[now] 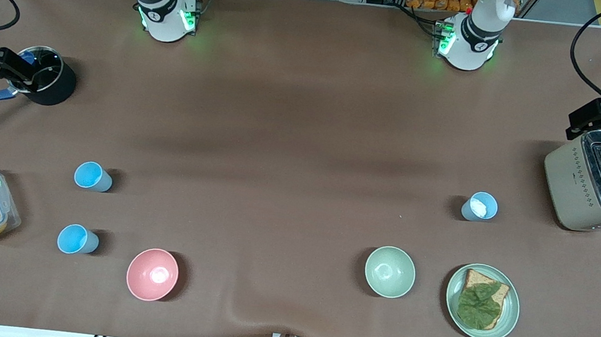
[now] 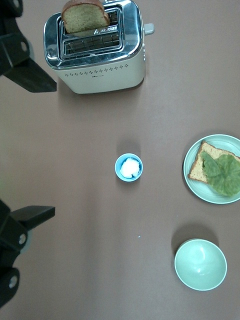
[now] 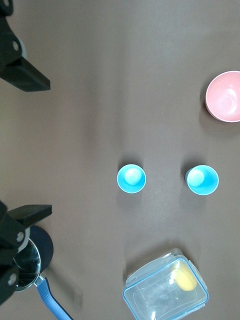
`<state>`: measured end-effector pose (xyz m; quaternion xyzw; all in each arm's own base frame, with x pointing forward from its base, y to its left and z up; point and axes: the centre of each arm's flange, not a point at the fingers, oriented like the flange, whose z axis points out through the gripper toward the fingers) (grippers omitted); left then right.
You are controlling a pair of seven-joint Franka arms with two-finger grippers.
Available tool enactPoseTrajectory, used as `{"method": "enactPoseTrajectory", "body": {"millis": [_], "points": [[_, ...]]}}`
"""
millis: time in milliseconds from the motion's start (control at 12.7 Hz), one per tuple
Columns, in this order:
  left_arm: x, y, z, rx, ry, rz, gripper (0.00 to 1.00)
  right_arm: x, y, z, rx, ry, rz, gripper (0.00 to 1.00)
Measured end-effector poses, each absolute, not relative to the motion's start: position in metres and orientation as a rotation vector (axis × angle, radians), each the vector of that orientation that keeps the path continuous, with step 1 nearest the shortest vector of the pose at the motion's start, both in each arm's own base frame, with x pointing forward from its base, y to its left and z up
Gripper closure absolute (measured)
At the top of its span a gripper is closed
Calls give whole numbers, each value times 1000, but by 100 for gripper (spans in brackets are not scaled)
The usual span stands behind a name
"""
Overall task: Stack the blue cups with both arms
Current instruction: 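Reach the right gripper to a blue cup while the left gripper reaches another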
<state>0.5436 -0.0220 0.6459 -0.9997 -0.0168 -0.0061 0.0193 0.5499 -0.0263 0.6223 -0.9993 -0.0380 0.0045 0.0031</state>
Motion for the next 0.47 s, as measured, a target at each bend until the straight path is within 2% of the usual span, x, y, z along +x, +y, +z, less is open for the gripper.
{"method": "enactPoseTrajectory", "body": {"millis": [472], "points": [[555, -26, 614, -3096, -41, 108, 0, 550, -27, 622, -3133, -117, 18, 0]]}}
